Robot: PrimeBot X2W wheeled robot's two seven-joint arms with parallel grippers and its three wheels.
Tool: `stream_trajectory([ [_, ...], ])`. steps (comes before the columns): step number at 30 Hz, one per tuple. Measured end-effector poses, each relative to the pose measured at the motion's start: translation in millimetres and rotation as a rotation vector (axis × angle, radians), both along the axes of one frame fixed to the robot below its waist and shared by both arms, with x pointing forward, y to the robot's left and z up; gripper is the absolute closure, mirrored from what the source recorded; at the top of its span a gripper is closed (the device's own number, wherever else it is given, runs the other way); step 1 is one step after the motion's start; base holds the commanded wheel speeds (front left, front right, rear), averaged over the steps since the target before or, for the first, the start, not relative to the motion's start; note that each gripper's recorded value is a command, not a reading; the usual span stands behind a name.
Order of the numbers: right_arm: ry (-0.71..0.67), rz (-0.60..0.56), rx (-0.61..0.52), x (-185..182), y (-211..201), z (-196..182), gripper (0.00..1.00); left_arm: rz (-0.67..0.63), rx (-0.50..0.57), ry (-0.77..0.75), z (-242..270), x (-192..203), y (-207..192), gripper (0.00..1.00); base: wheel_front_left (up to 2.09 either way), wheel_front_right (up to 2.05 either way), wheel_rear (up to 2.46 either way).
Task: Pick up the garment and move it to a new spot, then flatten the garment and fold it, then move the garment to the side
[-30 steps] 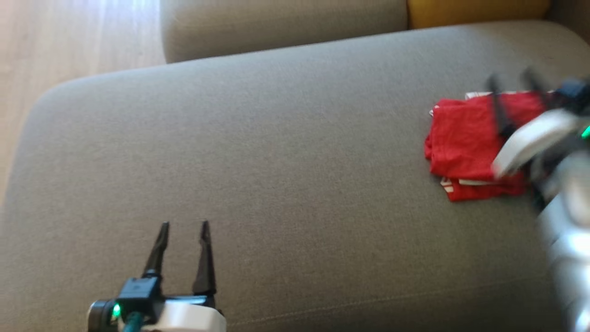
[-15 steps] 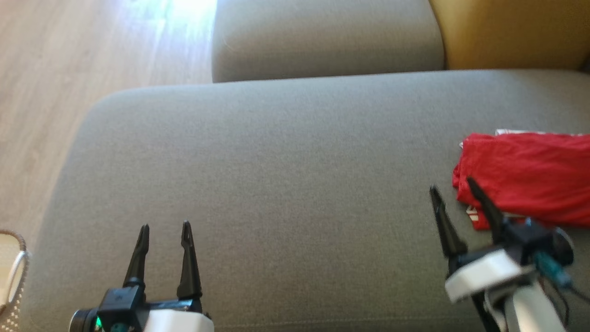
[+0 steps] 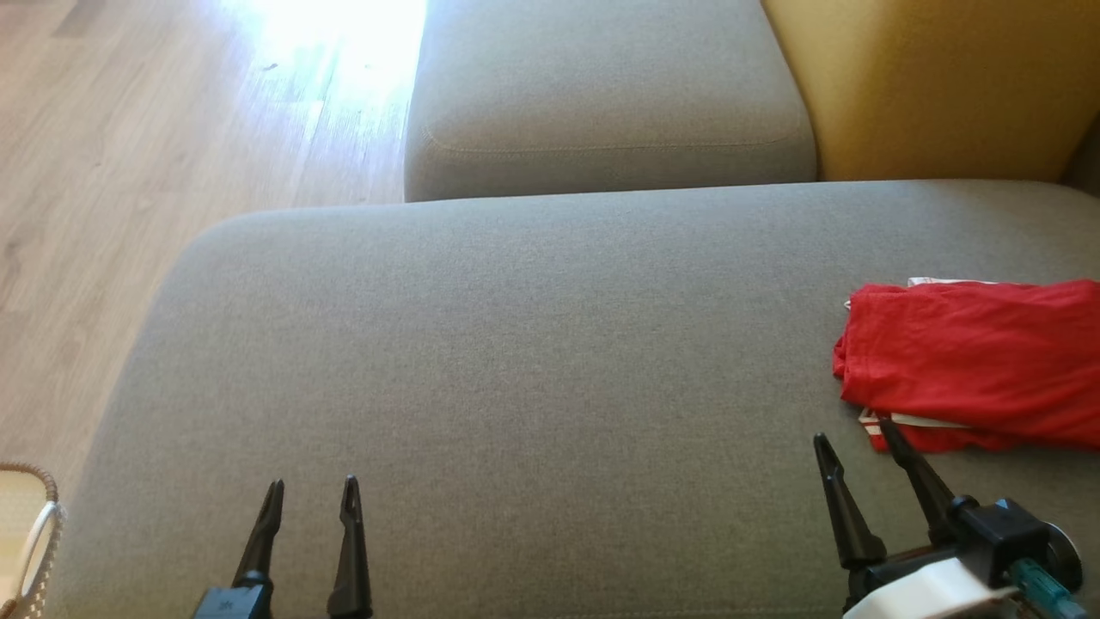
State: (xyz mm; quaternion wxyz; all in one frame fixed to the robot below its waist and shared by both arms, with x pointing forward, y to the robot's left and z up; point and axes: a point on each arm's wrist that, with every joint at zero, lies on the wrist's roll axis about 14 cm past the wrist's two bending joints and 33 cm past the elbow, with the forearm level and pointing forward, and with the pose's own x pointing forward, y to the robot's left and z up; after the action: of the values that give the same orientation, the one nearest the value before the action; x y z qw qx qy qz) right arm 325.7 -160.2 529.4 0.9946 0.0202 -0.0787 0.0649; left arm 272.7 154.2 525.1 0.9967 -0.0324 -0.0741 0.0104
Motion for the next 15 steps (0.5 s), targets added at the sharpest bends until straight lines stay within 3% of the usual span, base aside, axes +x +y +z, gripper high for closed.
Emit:
stream_trajectory([
  [6, -0.01, -0.006, 0.004, -1, -2, 3, 0.0, -0.002, 0.006, -0.001, 0, 0, 1, 0.0, 0.0, 0.0, 0.0],
  [7, -0.01, -0.007, 0.008, -1, -2, 3, 1.0, 0.0, 0.006, 0.0, 0, 1, 2, 1.0, 0.0, 0.0, 0.0],
  [15, 0.136, -0.018, 0.043, -12, -5, -40, 1.0, 0.004, -0.029, 0.132, -39, -10, 3, 1.0, 0.0, 0.0, 0.0],
])
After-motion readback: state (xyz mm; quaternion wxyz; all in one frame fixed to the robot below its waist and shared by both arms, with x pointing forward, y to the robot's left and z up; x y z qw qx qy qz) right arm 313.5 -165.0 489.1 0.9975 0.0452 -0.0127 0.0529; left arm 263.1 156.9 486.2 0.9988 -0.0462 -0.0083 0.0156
